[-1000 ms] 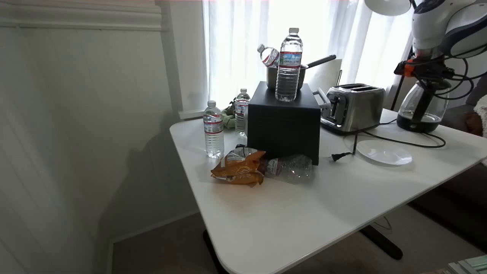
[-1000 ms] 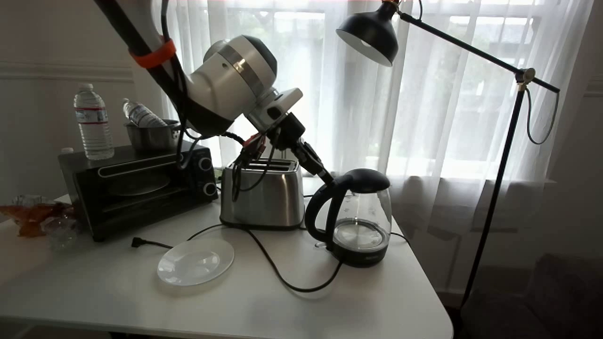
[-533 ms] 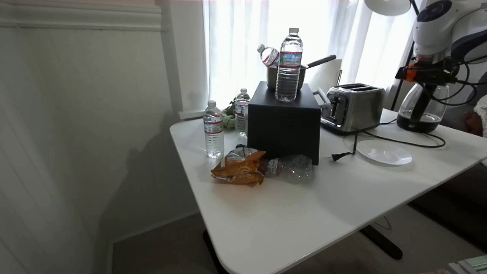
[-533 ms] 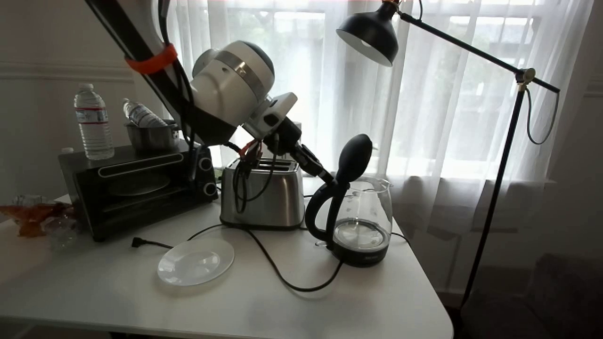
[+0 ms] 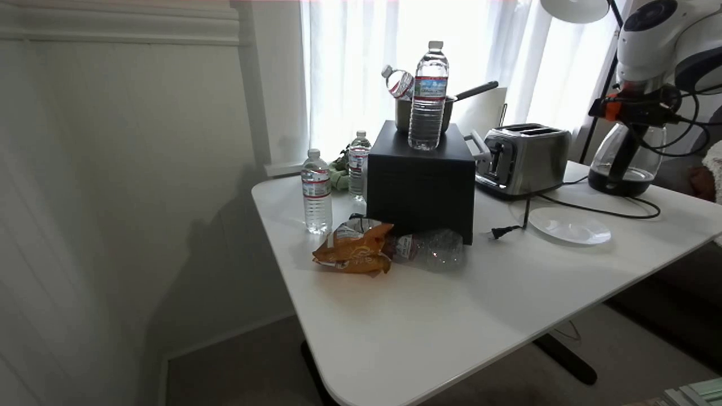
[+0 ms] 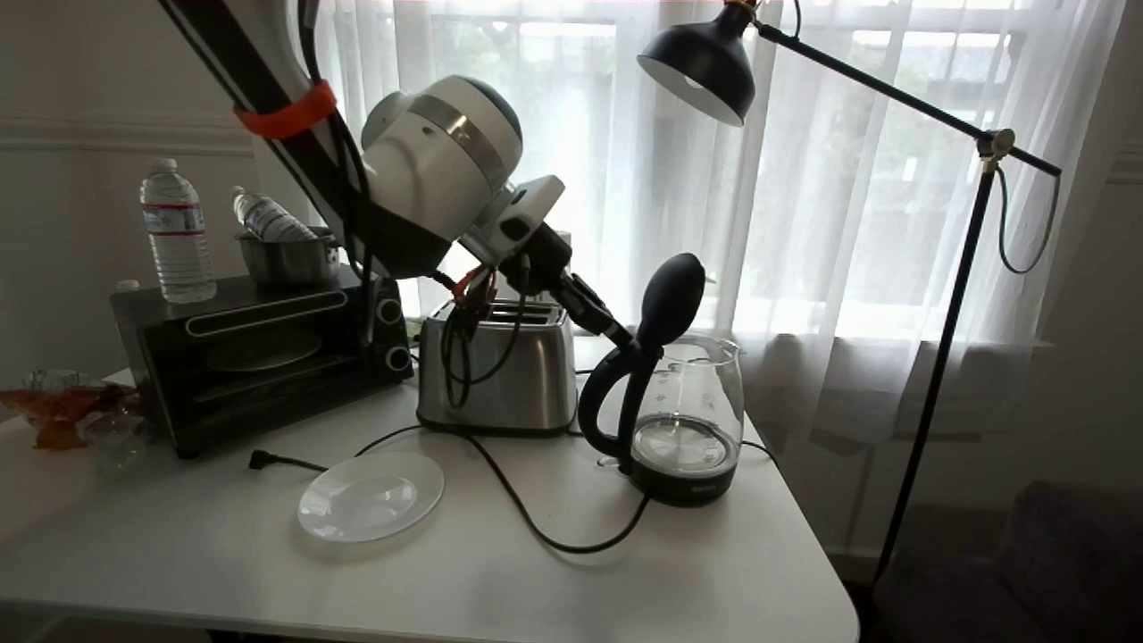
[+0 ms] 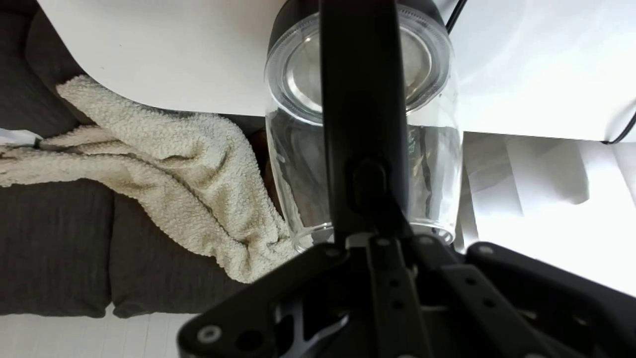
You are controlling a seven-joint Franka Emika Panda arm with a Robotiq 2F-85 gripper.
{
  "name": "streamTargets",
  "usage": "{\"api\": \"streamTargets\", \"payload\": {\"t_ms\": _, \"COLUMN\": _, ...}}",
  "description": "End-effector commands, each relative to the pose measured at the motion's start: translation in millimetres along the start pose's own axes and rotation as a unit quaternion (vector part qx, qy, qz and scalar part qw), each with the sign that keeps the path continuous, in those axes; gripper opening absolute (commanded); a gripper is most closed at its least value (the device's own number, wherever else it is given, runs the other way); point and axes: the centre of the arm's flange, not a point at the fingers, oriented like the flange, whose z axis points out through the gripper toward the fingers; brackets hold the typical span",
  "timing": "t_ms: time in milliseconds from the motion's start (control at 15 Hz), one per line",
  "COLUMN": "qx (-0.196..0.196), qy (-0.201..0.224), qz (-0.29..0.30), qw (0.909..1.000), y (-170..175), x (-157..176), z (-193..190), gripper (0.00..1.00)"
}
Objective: Press the lid ejecting button of the electric kettle
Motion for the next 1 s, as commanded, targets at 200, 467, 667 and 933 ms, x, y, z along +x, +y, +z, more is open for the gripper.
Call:
{"api": "streamTargets", "payload": {"t_ms": 200, "qx": -0.048, "qy": -0.053, "qz": 0.01, "qw": 0.9974, "y": 10.7, "x": 55.5, "z": -12.9, "gripper": 0.03}}
{"api": "streamTargets", "payload": {"t_ms": 467, "qx": -0.057, "qy": -0.08, "qz": 0.021, "qw": 0.9949, "y": 9.5, "x": 102.1, "z": -41.2, "gripper": 0.09}}
{"api": "streamTargets", "payload": {"t_ms": 667, "qx": -0.035, "qy": -0.133, "qz": 0.019, "qw": 0.9903, "y": 3.4, "x": 131.0, "z": -69.6, "gripper": 0.4}}
{"api": "streamTargets", "payload": {"t_ms": 933, "qx": 0.039, "qy": -0.225, "qz": -0.01, "qw": 0.9735, "y": -1.6, "x": 160.7, "z": -100.1, "gripper": 0.69}}
